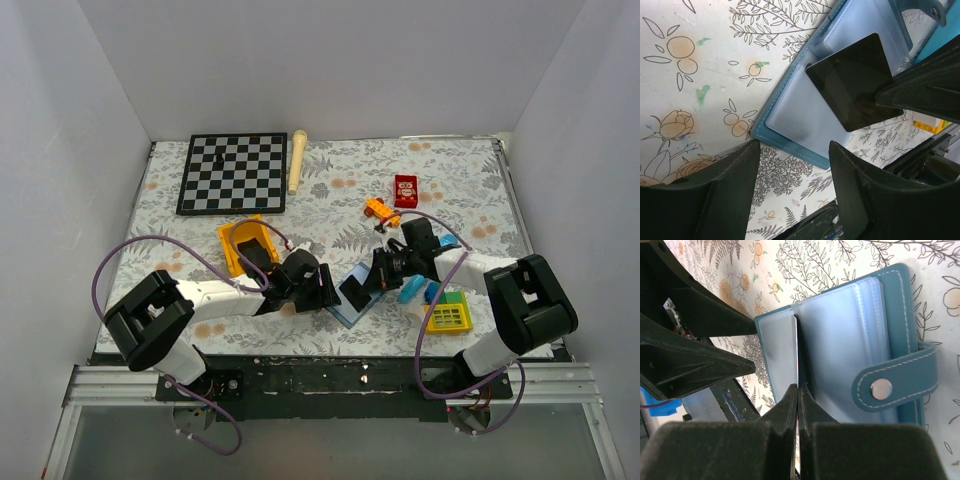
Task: Put the credit cards into the card holder
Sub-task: Insert the credit card into the card holder.
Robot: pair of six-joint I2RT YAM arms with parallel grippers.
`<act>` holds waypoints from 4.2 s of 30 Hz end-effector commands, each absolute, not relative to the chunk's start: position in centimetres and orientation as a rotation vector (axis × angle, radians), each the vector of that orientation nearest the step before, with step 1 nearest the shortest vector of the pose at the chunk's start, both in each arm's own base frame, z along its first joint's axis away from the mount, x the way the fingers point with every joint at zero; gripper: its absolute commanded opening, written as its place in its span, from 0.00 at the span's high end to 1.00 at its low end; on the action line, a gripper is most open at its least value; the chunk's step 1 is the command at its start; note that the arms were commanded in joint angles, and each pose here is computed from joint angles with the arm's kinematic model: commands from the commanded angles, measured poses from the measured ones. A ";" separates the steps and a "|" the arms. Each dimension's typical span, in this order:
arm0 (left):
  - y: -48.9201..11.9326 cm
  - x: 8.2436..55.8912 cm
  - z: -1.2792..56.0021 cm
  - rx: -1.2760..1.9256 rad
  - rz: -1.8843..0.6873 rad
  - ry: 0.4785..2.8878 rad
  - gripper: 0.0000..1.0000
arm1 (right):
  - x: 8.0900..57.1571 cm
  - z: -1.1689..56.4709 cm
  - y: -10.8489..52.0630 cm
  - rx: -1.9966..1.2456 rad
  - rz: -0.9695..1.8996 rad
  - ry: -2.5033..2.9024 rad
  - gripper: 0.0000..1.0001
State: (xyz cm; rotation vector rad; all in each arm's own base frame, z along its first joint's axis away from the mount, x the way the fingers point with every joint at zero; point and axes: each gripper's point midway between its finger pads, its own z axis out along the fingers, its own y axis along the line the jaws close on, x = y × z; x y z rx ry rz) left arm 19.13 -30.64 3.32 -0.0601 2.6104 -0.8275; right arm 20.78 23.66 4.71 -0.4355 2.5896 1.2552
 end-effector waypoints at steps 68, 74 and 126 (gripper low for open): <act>-30.3 19.9 3.9 -0.067 -0.771 2.585 0.44 | 20.6 4.3 23.5 -0.210 1.200 2.504 0.99; -30.5 20.0 3.7 -0.060 -0.769 2.592 0.44 | 20.1 3.9 24.1 -0.208 1.256 2.509 0.99; -30.4 19.8 3.5 -0.060 -0.766 2.597 0.45 | 17.1 1.8 27.4 0.076 1.211 2.509 0.99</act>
